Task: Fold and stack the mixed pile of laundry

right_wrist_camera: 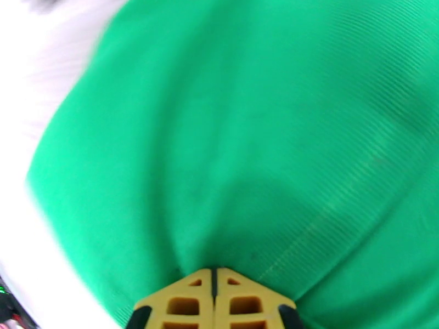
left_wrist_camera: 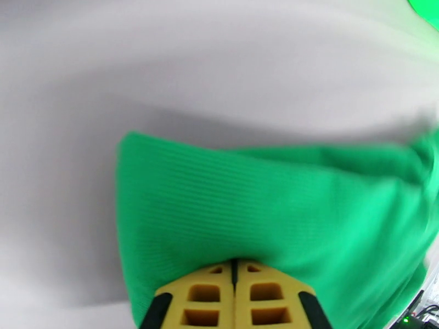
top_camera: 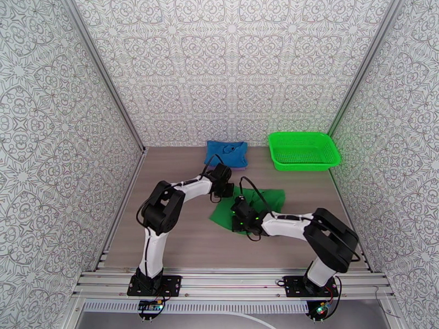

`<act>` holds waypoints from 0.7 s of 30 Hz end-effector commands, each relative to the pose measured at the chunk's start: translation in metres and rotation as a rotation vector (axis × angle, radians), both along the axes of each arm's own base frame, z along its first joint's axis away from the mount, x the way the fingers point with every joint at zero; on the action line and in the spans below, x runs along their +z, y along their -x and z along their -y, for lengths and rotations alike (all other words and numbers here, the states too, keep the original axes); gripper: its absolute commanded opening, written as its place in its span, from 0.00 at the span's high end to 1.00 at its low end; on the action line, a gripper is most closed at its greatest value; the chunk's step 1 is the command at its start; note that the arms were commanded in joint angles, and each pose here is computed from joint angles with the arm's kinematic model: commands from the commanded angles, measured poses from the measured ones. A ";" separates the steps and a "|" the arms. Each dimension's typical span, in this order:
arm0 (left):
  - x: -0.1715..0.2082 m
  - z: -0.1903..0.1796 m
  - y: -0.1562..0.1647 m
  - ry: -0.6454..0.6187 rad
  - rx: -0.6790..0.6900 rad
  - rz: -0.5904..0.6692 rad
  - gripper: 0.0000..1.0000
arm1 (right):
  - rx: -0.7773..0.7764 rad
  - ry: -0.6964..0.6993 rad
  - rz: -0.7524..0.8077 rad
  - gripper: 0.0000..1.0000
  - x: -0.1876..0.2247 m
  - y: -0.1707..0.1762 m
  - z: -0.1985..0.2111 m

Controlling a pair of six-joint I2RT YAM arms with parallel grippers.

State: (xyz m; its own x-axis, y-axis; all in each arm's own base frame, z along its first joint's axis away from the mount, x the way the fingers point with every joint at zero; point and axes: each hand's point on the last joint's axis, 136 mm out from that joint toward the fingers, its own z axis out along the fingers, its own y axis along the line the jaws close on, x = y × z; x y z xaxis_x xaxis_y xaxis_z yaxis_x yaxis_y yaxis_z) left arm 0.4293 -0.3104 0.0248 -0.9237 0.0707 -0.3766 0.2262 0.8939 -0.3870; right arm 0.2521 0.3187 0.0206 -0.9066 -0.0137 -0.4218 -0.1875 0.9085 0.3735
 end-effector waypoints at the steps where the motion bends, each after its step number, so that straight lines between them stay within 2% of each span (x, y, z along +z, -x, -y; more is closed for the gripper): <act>1: -0.034 0.003 -0.015 -0.059 -0.079 0.007 1.00 | 0.081 -0.007 -0.240 1.00 -0.041 0.057 -0.028; 3: -0.033 0.015 -0.025 -0.036 -0.112 0.025 1.00 | 0.079 -0.013 -0.224 1.00 -0.032 0.050 -0.039; 8: -0.015 0.045 -0.040 0.042 -0.201 0.083 1.00 | 0.042 0.082 -0.080 1.00 0.005 0.006 -0.032; 12: 0.026 0.054 -0.050 0.122 -0.195 0.158 1.00 | 0.028 0.099 0.000 0.88 0.044 -0.025 -0.018; 14: 0.064 0.048 -0.056 0.147 -0.163 0.238 0.98 | 0.024 0.115 0.065 0.81 0.076 -0.037 -0.003; 15: 0.077 0.044 -0.058 0.156 -0.147 0.267 0.89 | 0.024 0.126 0.084 0.79 0.088 -0.041 0.006; 16: 0.115 0.037 -0.059 0.180 -0.123 0.331 0.77 | 0.024 0.140 0.105 0.77 0.102 -0.045 0.017; 18: 0.158 0.023 -0.055 0.192 -0.090 0.407 0.57 | 0.032 0.159 0.133 0.75 0.122 -0.053 0.039; 19: 0.176 0.015 -0.050 0.195 -0.082 0.429 0.53 | 0.043 0.166 0.144 0.74 0.129 -0.058 0.050; 21: 0.201 -0.006 -0.041 0.158 -0.036 0.466 0.50 | 0.074 0.163 0.148 0.73 0.138 -0.070 0.069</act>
